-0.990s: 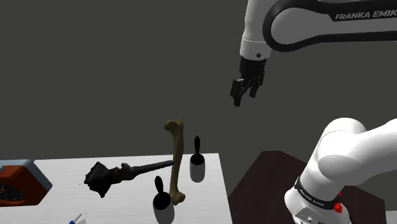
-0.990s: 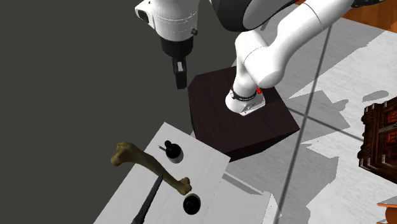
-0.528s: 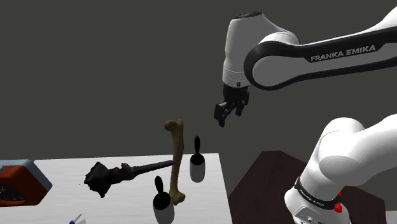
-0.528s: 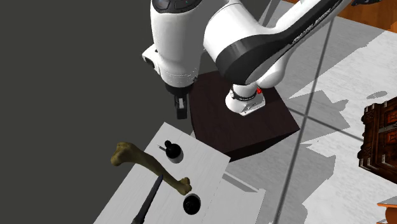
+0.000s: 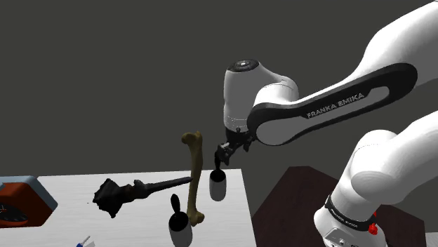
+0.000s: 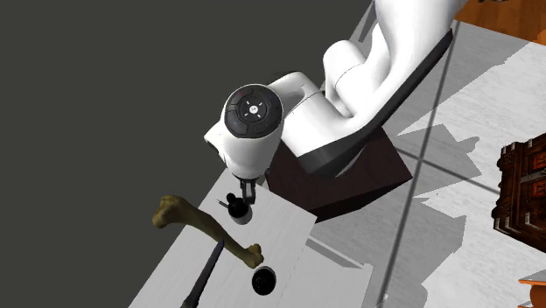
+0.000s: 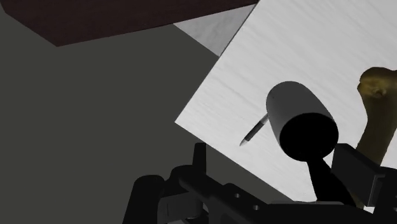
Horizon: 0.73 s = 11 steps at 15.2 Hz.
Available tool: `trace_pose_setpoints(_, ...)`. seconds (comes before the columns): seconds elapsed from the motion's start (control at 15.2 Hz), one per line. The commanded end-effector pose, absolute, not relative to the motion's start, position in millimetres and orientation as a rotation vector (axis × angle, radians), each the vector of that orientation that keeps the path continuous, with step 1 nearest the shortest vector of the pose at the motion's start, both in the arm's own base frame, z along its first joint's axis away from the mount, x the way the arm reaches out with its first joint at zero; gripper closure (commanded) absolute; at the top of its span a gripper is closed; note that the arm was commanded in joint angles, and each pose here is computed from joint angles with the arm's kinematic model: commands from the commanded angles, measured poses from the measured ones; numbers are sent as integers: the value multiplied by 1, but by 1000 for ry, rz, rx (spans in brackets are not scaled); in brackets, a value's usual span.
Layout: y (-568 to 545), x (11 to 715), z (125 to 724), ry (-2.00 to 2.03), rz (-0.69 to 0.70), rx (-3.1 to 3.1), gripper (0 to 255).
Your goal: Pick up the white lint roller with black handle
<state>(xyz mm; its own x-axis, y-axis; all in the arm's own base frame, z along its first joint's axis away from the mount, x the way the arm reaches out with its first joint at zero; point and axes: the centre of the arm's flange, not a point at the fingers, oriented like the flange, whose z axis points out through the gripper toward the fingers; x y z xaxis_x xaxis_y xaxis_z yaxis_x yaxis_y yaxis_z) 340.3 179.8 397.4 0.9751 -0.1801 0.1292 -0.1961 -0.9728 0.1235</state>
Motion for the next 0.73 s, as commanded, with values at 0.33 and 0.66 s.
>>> trace_pose_setpoints(0.33,236,360,325,-318,217,2947,0)
trace_pose_setpoints(0.66,236,360,299,-318,217,2947,0)
